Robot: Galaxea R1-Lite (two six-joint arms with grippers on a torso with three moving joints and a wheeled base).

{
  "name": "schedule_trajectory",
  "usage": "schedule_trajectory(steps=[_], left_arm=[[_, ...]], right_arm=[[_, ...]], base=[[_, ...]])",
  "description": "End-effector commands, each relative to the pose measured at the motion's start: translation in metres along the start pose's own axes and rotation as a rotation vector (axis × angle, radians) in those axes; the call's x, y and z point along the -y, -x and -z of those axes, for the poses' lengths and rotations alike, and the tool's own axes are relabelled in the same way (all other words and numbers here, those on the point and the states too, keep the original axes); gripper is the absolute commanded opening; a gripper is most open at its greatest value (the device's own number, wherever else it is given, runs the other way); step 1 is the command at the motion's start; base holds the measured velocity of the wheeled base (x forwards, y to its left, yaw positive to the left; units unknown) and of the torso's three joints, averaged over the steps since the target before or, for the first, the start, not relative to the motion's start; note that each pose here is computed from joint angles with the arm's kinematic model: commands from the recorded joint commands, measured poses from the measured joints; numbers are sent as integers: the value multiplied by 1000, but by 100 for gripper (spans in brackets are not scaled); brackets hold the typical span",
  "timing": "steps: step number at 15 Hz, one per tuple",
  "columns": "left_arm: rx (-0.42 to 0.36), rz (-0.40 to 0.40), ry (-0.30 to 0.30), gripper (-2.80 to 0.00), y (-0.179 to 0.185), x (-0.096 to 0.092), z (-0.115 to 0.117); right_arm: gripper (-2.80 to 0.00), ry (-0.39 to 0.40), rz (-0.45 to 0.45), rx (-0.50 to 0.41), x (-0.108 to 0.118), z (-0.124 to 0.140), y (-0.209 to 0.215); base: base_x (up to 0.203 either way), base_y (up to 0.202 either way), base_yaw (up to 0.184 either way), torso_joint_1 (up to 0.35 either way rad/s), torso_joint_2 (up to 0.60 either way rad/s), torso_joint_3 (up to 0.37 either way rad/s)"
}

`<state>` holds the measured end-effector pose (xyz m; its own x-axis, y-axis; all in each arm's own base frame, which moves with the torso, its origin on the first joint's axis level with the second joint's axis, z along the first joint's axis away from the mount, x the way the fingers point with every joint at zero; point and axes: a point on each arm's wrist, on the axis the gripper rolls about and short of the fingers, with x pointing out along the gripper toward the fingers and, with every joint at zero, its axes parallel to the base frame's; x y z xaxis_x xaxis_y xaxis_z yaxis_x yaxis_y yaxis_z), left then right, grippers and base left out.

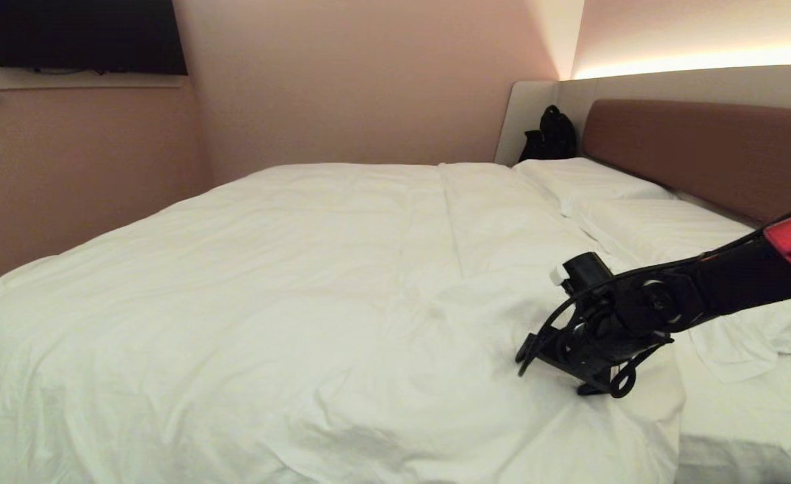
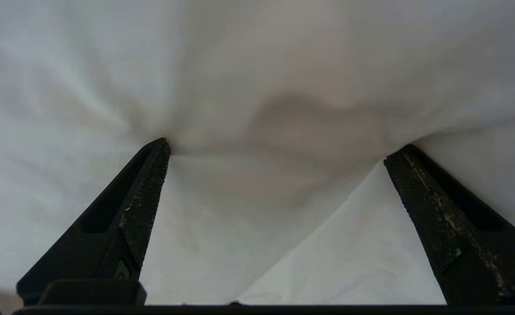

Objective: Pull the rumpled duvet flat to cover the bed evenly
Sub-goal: Flatten the corners of the folded blanket

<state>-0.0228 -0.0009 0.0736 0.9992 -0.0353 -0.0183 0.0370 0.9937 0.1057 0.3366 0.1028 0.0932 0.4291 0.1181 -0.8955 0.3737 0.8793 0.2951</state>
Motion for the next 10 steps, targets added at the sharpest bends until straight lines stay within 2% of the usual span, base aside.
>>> schedule_trajectory(steps=[1,4,9,10], left_arm=[[0,0,0,-280,0,0,0],[0,0,1,-280,0,0,0],[0,-1,-1,-280,0,0,0],[0,0,1,-280,0,0,0]], right_arm=[[0,-11,65,-52,9,-3,-34],[0,21,99,-73,12,-9,-42],[0,31,123,-102,10,-11,-46],[-280,35,127,-107,10,-11,-46]], base=[[0,0,0,0,0,0],[0,0,0,0,0,0],[0,0,0,0,0,0],[0,0,0,0,0,0]])
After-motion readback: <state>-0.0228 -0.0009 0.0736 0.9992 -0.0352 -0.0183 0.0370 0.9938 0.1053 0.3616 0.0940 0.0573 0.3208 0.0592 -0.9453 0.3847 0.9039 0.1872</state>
